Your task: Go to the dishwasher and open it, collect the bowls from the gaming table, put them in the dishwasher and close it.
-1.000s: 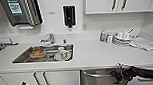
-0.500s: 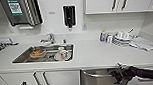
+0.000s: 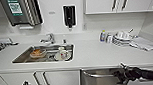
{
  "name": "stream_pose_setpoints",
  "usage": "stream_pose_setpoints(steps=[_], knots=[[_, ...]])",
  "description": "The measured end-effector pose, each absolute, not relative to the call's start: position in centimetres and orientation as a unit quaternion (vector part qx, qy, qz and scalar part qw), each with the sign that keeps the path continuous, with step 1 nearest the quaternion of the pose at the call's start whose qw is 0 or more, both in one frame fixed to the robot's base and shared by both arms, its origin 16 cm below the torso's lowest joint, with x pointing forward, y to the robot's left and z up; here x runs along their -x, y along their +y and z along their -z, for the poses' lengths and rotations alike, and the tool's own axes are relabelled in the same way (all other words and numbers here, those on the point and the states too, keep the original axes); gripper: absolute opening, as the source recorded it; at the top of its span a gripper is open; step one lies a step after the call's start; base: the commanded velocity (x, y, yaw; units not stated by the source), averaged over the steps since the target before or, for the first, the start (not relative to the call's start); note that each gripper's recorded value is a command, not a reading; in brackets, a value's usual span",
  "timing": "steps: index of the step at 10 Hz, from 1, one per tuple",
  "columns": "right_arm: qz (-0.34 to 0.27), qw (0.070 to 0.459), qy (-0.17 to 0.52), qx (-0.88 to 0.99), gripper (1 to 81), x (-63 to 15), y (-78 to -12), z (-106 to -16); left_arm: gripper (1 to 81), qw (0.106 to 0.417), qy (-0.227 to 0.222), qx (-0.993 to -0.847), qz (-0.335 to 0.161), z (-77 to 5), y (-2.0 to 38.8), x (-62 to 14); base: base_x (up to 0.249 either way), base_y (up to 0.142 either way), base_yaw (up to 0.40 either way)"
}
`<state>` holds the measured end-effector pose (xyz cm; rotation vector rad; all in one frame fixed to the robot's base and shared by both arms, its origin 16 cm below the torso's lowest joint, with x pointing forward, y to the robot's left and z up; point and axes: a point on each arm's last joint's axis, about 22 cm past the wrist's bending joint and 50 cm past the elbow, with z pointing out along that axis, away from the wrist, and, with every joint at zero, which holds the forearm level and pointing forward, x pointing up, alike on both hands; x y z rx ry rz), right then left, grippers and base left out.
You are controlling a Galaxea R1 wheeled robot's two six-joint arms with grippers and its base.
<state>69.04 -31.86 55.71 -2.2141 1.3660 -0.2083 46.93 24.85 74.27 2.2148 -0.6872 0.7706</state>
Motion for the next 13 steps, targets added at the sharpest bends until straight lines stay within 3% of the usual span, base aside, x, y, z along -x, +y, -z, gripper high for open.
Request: stream_pose_setpoints(steps=[8, 13], knots=[[0.096, 0.2, 0.481, 0.848, 81.1, -68.42, -32.69, -55.69, 81.1, 0.338, -0.261, -0.854, -0.297, -74.28, 25.28, -46.93, 0.0, 0.0, 0.0], [0.095, 0.194, 0.48, 0.85, 81.1, -68.17, -32.9, -55.56, 81.1, 0.339, -0.261, -0.854, -0.298, -74.31, 25.26, -46.95, 0.0, 0.0, 0.0]])
